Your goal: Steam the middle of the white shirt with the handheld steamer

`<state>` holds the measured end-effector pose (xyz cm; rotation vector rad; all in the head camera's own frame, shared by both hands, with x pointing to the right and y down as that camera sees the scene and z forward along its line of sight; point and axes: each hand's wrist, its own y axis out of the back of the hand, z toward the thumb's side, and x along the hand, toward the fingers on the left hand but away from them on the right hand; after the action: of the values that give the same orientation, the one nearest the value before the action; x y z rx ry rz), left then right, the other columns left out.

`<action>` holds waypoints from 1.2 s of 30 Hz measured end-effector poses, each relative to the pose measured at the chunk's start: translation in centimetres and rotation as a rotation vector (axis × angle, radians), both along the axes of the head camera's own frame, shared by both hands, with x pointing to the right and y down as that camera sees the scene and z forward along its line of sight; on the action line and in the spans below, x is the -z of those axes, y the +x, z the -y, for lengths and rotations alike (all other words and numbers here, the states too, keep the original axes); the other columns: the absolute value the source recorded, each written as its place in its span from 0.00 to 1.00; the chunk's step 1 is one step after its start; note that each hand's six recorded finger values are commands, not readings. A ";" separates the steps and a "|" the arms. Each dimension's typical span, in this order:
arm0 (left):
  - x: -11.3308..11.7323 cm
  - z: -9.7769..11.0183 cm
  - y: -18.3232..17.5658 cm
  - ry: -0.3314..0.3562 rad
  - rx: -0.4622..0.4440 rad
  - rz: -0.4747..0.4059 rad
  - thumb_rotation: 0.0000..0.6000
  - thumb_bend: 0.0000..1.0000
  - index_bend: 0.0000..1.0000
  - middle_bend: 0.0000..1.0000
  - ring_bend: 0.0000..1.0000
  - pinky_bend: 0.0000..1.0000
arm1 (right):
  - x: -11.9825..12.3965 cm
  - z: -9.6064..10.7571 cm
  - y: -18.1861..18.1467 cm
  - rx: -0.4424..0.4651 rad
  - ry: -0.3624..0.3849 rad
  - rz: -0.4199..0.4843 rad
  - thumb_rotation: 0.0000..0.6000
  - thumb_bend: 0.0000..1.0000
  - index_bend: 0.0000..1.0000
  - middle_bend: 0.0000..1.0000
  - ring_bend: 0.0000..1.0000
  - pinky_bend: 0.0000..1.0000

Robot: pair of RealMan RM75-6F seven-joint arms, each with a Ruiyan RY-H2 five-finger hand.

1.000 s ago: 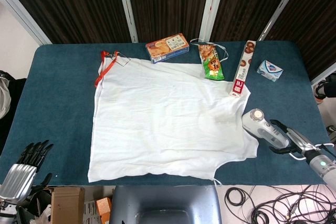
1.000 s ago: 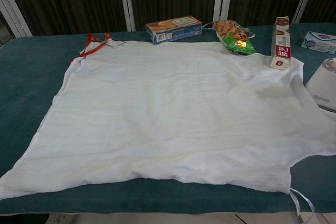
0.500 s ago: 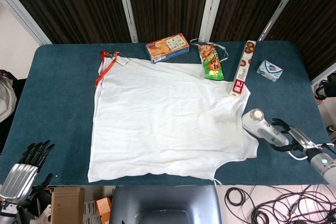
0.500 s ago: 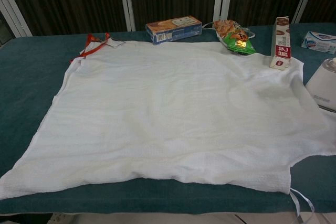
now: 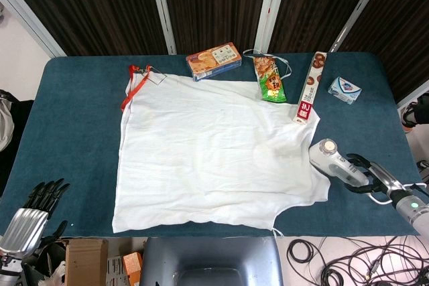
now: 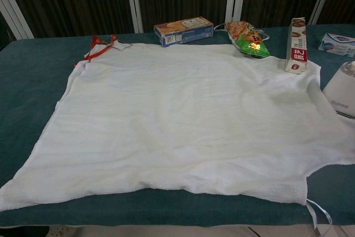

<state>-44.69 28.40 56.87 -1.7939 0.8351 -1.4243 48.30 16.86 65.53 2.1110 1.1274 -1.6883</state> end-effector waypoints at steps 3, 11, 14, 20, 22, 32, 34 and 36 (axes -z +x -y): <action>0.0 0.0 0.0 0.001 -0.001 0.000 1.00 0.39 0.00 0.03 0.01 0.00 | -0.2 -0.2 0.2 -0.025 -0.010 0.009 1.00 0.23 0.14 0.13 0.09 0.31; 0.0 0.0 0.0 0.002 0.001 0.000 1.00 0.39 0.00 0.03 0.01 0.00 | -0.8 -0.4 -0.2 -0.087 -0.019 0.064 1.00 0.26 0.20 0.18 0.15 0.39; 0.0 0.0 0.0 0.002 0.001 0.000 1.00 0.39 0.00 0.03 0.01 0.00 | -0.9 -0.5 -0.4 -0.107 -0.027 0.083 1.00 0.27 0.22 0.20 0.17 0.42; 0.0 0.0 0.0 0.002 0.001 -0.001 1.00 0.39 0.00 0.03 0.01 0.00 | -1.1 -0.7 -0.5 -0.134 -0.049 0.105 1.00 0.27 0.25 0.23 0.20 0.46; 0.1 0.0 0.0 0.004 0.001 -0.001 1.00 0.39 0.00 0.03 0.01 0.00 | -1.1 -0.9 -0.4 -0.144 -0.059 0.108 1.00 0.27 0.25 0.23 0.20 0.47; 0.0 0.0 0.1 0.000 -0.002 -0.002 1.00 0.39 0.00 0.03 0.01 0.00 | -1.9 -1.4 0.7 -0.160 -0.098 0.067 1.00 0.27 0.30 0.26 0.26 0.51; -0.1 0.0 0.1 -0.001 -0.003 -0.001 1.00 0.39 0.00 0.03 0.01 0.00 | -2.1 -1.3 0.6 -0.167 -0.104 0.062 1.00 0.27 0.31 0.26 0.27 0.51; -0.1 0.0 0.1 -0.001 -0.004 0.000 1.00 0.39 0.00 0.03 0.01 0.00 | -2.2 -1.3 0.5 -0.172 -0.106 0.064 1.00 0.28 0.31 0.27 0.27 0.51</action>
<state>-44.58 28.38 56.97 -1.7955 0.8307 -1.4229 48.78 18.12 67.77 1.9305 1.1385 -1.5562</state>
